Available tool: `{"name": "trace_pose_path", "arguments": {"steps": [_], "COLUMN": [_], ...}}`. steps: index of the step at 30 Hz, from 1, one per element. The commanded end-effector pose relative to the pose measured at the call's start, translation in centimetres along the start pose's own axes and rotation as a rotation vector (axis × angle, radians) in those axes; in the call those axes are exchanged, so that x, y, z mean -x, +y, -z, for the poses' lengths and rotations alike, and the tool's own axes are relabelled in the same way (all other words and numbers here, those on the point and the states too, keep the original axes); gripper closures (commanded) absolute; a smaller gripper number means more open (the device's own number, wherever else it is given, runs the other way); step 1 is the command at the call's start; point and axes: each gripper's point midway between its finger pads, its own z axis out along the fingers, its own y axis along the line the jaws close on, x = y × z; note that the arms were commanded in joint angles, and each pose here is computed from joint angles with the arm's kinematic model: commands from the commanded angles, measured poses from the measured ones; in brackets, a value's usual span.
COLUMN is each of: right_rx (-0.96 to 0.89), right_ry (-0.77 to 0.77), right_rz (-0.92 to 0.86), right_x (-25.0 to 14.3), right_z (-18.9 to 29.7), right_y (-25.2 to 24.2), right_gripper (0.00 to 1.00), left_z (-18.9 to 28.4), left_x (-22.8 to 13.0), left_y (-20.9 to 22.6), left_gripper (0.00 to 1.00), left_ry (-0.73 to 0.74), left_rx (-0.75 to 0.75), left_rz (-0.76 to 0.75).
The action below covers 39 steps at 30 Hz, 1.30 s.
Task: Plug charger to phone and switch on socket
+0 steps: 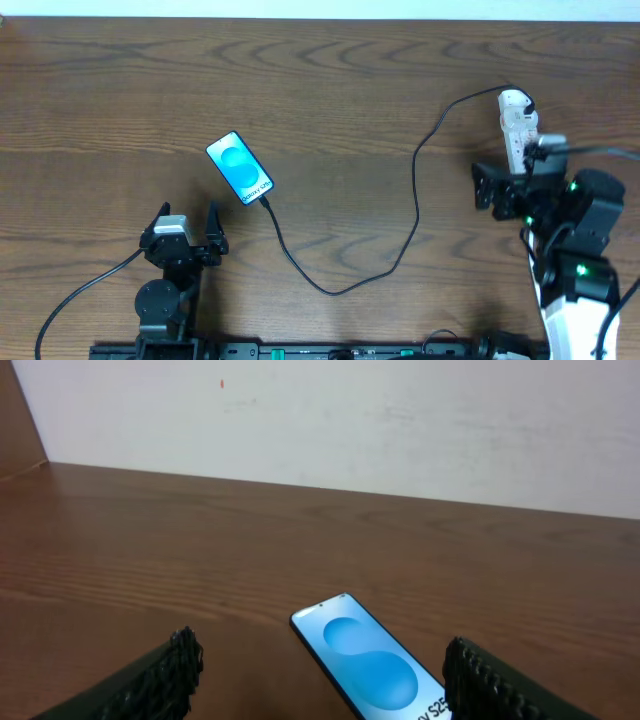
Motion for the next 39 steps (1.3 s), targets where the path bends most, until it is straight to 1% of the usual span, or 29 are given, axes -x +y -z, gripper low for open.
{"name": "trace_pose_path", "arguments": {"steps": [1,3,4,12,19,23,26,33,39], "right_rx": [0.096,0.093,0.093,0.094,0.094,0.092,0.020,-0.009,-0.051], "right_ry": [-0.018,-0.025,-0.028,-0.006,0.072,0.157,0.188,0.146,0.034], "right_rz": [-0.033,-0.073,-0.081,-0.091,-0.129,-0.171,-0.178,-0.139,-0.027], "right_x": [-1.1,-1.6,-1.8,-2.5,-4.5,-6.6,-7.4,-6.4,-3.7], "right_z": [0.7,1.0,1.1,1.2,1.3,1.5,1.6,1.4,1.5], "right_y": [2.1,2.3,2.3,2.4,2.5,2.7,1.6,1.1,1.8], "right_gripper": [0.09,0.09,0.01,0.01,0.01,0.01,0.01,0.01,0.01], "left_z": [-0.1,-0.1,-0.1,-0.1,-0.1,-0.1,-0.1,-0.1,-0.1], "left_x": [-1.6,-1.6,-1.6,-1.6,-1.6,-1.6,-1.6,-1.6,-1.6], "left_y": [0.4,0.4,0.4,0.4,0.4,0.4,0.4,0.4,0.4], "left_gripper": [0.21,0.21,0.21,0.21,0.21,0.21,0.21,0.21,0.21], "left_ry": [0.049,0.049,0.049,0.049,0.049,0.049,0.049,0.049,0.049], "left_rx": [0.019,0.019,0.019,0.019,0.019,0.019,0.019,0.019,0.019], "left_rz": [-0.008,-0.008,-0.008,-0.008,-0.008,-0.008,-0.008,-0.008,-0.008]}}
